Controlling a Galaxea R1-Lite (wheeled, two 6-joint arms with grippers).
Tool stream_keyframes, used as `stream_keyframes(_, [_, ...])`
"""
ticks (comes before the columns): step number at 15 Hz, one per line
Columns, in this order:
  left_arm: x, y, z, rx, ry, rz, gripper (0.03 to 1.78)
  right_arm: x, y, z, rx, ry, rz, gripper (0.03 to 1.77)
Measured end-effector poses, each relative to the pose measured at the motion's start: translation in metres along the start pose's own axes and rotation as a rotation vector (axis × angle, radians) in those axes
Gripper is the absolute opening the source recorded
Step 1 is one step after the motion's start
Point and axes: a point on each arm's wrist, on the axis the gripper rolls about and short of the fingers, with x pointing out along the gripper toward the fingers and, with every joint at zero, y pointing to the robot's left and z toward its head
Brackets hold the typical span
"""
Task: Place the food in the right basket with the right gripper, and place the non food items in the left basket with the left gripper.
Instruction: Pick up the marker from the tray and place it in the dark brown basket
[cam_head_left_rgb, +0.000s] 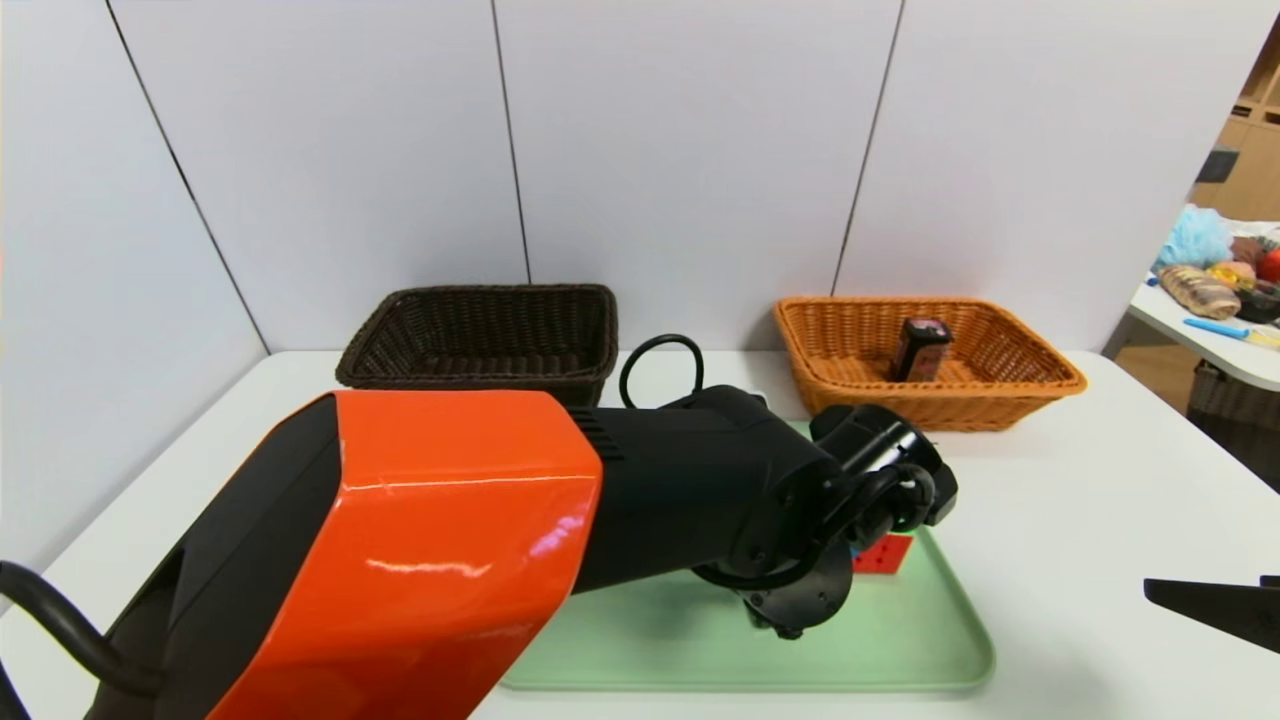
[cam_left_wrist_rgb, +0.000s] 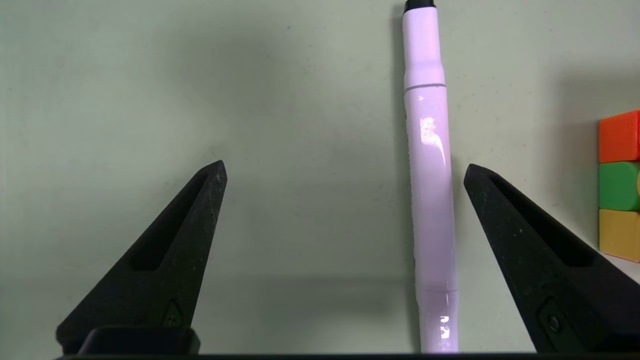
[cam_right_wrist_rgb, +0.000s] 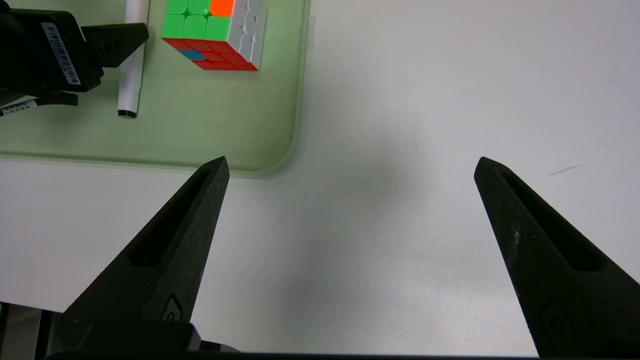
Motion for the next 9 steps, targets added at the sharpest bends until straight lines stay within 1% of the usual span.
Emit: stream_keyframes(9, [0.0032,-0.0019,-0.0031,-0.004,0.026,-0.016,1.69,-0.0001,0.0001,-0.0004,-0.003,0.0,0.002,1.69])
